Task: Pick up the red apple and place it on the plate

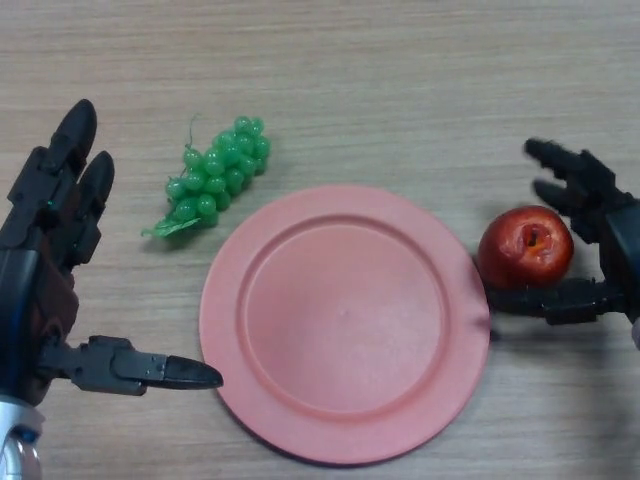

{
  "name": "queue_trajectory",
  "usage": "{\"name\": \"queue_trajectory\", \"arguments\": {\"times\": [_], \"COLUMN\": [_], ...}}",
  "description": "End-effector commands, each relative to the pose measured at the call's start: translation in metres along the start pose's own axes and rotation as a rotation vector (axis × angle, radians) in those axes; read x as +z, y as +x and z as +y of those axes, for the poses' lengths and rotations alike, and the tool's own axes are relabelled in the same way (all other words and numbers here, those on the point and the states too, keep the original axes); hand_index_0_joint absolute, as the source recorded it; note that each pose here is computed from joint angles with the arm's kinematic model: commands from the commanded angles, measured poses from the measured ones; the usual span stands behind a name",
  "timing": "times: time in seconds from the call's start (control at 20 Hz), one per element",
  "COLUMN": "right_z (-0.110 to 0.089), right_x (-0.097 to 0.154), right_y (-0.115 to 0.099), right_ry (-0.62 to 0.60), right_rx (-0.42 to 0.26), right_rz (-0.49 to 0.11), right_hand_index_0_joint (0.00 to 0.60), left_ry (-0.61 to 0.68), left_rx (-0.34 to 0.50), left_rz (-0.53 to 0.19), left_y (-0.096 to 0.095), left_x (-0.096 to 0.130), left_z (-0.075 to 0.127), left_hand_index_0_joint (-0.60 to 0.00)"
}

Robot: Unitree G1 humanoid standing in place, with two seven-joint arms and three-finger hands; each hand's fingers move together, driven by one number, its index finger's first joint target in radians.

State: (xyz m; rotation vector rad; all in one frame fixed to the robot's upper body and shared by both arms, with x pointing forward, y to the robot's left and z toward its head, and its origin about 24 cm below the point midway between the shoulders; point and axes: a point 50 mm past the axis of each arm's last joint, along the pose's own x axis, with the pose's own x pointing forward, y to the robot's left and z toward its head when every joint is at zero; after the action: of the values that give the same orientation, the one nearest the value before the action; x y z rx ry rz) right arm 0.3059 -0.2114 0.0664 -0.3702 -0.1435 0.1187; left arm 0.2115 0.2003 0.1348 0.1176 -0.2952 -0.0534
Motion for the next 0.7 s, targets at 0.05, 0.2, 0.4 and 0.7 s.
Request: {"name": "queue_trajectory", "arguments": {"times": [0.05, 0.2, 0.4, 0.7], "right_z": [-0.028, -0.03, -0.023, 0.042], "right_x": [0.036, 0.041, 0.079, 0.105], "right_y": [0.004, 0.003, -0.001, -0.022], "right_ry": [0.085, 0.105, 0.184, 0.105], "right_rx": [-0.072, -0.07, -0.064, 0.067], "right_rz": [-0.18, -0.179, -0.205, -0.25], "right_hand_index_0_joint": [0.6, 0.6, 0.6, 0.6], "left_ry": [0.108, 0.112, 0.102, 0.07], "left_rx": [0.068, 0.077, 0.061, 0.048], "left_rz": [-0.247, -0.258, -0.259, -0.302], "left_y": [0.0, 0.0, 0.001, 0.001], "left_x": [0.034, 0.035, 0.04, 0.051], "left_z": [0.015, 0.017, 0.018, 0.02], "left_hand_index_0_joint": [0.0, 0.0, 0.0, 0.0]}}
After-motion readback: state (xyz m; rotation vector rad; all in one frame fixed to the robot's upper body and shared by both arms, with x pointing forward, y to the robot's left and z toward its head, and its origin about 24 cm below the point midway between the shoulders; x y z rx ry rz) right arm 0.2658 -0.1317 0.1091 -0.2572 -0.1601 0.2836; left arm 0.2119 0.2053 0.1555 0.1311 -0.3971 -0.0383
